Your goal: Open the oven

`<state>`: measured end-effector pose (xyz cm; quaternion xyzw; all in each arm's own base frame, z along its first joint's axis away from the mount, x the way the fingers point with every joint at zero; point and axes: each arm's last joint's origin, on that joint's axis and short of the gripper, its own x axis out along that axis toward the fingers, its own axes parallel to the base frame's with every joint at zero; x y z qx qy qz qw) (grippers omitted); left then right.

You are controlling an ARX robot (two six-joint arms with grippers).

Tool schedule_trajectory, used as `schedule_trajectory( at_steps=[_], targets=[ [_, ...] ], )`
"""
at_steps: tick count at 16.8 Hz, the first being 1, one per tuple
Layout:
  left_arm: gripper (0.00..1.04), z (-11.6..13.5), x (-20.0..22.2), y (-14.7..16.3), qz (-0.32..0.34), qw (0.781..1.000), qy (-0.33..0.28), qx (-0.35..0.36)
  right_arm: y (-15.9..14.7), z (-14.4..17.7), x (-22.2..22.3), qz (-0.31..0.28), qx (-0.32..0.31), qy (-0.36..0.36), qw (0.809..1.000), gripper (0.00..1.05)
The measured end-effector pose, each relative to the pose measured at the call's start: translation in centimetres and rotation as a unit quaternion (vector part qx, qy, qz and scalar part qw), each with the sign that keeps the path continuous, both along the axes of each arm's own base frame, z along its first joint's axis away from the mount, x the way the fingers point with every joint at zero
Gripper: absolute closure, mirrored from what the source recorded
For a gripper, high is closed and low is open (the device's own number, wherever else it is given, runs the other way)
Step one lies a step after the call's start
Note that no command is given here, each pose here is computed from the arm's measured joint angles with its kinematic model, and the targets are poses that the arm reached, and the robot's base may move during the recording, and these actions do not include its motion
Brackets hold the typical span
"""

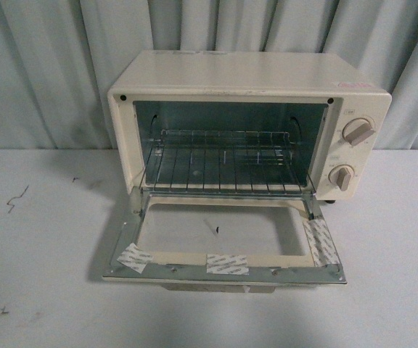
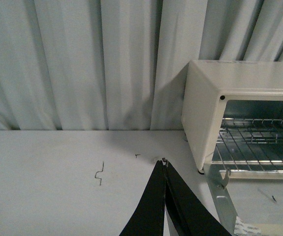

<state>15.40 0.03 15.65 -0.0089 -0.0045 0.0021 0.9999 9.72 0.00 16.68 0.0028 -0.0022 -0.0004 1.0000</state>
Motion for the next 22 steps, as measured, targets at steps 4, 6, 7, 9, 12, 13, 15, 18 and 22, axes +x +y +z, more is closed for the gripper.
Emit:
schedule_trajectory(
  at_steps=[4, 6, 7, 9, 12, 13, 15, 18, 22],
  targets=[
    [1.03, 0.9, -2.0, 0.0, -0.001, 1.000, 0.004, 0.000, 0.0, 0.0, 0.0, 0.000, 0.000, 0.000, 1.000, 0.06],
    [1.03, 1.0, -2.6, 0.0, -0.001, 1.000, 0.007, 0.000, 0.0, 0.0, 0.0, 0.000, 0.000, 0.000, 1.000, 0.06],
    [1.03, 1.1, -2.9, 0.0, -0.001, 1.000, 0.005, 0.000, 0.0, 0.0, 0.0, 0.000, 0.000, 0.000, 1.000, 0.06],
    [1.03, 1.2, -3.4, 0.0, -0.001, 1.000, 0.002, 0.000, 0.0, 0.0, 0.0, 0.000, 0.000, 0.000, 1.000, 0.06],
    [1.03, 1.2, -4.0, 0.0, -0.001, 1.000, 0.001, 0.000, 0.0, 0.0, 0.0, 0.000, 0.000, 0.000, 1.000, 0.06],
    [1.03, 1.2, -4.1, 0.0, -0.001, 1.000, 0.002, 0.000, 0.0, 0.0, 0.0, 0.000, 0.000, 0.000, 1.000, 0.06],
    [1.03, 1.2, -4.4, 0.0, -0.001, 1.000, 0.001, 0.000, 0.0, 0.0, 0.0, 0.000, 0.000, 0.000, 1.000, 0.06],
    [1.03, 0.5, -5.4, 0.0, -0.002, 1.000, 0.028, 0.000, 0.0, 0.0, 0.0, 0.000, 0.000, 0.000, 1.000, 0.06],
    [1.03, 1.1, -5.7, 0.0, -0.001, 1.000, 0.002, 0.000, 0.0, 0.0, 0.0, 0.000, 0.000, -0.001, 1.000, 0.06]
  ],
)
